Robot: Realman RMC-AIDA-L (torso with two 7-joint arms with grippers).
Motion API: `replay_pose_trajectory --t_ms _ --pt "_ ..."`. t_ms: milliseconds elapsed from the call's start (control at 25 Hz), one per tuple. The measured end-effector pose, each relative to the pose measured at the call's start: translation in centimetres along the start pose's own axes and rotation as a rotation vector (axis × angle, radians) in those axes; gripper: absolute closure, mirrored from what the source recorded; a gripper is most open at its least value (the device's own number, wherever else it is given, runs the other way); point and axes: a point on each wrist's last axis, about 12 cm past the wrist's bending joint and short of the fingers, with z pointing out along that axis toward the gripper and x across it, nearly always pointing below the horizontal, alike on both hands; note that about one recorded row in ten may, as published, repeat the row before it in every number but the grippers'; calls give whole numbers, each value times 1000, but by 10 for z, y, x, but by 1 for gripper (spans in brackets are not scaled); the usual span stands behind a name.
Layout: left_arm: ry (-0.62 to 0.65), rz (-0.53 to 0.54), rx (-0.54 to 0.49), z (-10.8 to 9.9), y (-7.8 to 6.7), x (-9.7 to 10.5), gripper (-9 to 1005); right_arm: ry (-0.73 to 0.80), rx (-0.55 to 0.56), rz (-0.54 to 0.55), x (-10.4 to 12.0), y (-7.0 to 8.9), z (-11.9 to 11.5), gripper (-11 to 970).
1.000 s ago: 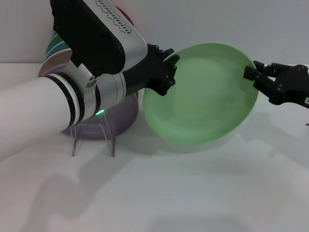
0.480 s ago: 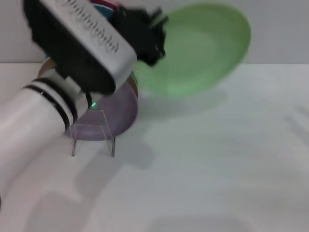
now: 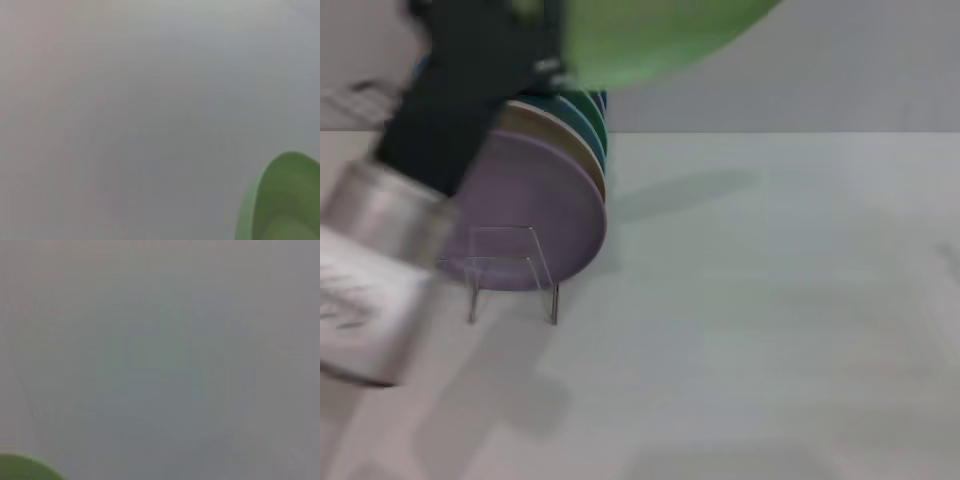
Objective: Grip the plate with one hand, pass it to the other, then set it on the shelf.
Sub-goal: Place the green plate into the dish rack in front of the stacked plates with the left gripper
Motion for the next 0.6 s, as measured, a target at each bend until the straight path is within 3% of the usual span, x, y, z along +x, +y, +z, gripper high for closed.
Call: replay_pose_trajectory --t_ms 80,120,160,320,360,440,600 --pt "-1 -41 -23 -16 12 19 921 6 -5 0 0 0 2 285" --pt "-7 -40 -44 -35 24 40 921 7 -9 0 0 0 3 285" --pt "-7 -40 -44 -35 24 40 921 7 -9 0 0 0 3 285" --pt "-21 -91 -59 -72 46 74 921 4 -16 3 0 0 6 285" --pt "-21 -91 -59 -72 46 74 921 4 -16 3 0 0 6 285" --pt "-13 -159 -44 -94 58 86 921 5 -22 8 0 0 7 285" --pt "-19 -184 -10 -107 65 88 921 6 -37 13 1 2 9 285"
